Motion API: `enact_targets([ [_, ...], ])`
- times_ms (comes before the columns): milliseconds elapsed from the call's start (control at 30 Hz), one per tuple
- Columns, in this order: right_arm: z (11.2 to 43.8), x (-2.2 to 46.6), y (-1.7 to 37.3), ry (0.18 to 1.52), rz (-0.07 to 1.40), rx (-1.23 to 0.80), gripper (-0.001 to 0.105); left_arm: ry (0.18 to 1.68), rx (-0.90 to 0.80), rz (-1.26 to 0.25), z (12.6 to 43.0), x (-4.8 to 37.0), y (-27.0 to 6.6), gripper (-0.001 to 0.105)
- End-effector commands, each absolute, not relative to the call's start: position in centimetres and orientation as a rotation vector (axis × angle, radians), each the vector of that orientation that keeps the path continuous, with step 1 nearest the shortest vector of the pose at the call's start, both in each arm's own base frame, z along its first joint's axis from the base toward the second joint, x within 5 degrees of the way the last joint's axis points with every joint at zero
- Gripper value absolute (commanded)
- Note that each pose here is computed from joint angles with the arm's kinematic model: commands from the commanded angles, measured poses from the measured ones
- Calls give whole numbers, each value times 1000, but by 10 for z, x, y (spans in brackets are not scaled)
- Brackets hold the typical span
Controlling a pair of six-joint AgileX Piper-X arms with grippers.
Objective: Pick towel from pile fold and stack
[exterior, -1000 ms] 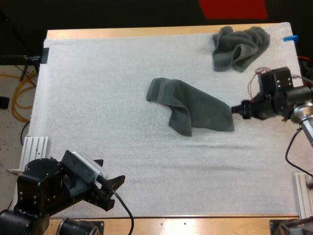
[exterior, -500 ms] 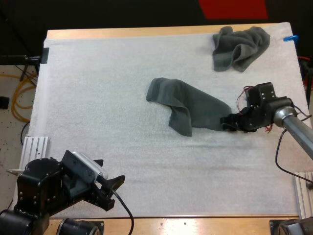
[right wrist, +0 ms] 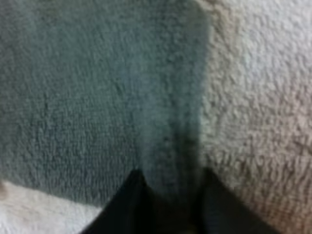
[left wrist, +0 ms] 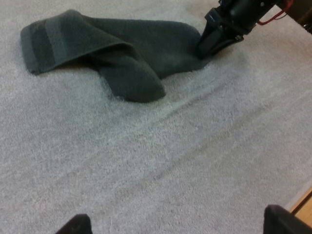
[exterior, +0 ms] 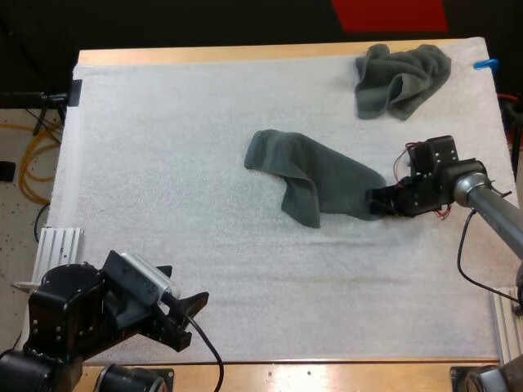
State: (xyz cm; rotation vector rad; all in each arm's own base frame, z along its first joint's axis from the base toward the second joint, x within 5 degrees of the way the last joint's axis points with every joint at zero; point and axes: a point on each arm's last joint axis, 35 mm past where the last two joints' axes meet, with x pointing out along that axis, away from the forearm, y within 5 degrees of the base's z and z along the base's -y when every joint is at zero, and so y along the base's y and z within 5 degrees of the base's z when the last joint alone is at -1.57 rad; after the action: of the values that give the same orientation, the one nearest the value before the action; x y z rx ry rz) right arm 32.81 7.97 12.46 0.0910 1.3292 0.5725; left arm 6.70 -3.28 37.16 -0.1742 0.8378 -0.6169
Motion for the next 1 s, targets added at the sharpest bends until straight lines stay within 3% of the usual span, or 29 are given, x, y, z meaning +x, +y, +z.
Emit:
enact_targets([
  [0, 110, 319, 81, 1411, 590, 89, 0, 835, -178, -615, 373, 67, -33, 67],
  [167, 132, 310, 79, 1408, 632, 42, 0, 848, -174, -614, 371, 71, -34, 67],
  [333, 160, 280, 73, 1494, 660, 19, 0, 913, -125, -632, 364, 91, -39, 67],
  [567, 160, 239, 64, 1523, 666, 16, 0, 984, -42, -684, 350, 129, -53, 67],
  [700, 155, 223, 62, 1553, 663, 59, 0, 980, 35, -790, 341, 150, -82, 67],
  [833, 169, 213, 66, 1512, 852, 176, 0, 974, 175, -872, 328, 158, -125, 67],
  [967, 184, 207, 64, 1482, 833, 194, 0, 967, 224, -872, 316, 163, -154, 67],
])
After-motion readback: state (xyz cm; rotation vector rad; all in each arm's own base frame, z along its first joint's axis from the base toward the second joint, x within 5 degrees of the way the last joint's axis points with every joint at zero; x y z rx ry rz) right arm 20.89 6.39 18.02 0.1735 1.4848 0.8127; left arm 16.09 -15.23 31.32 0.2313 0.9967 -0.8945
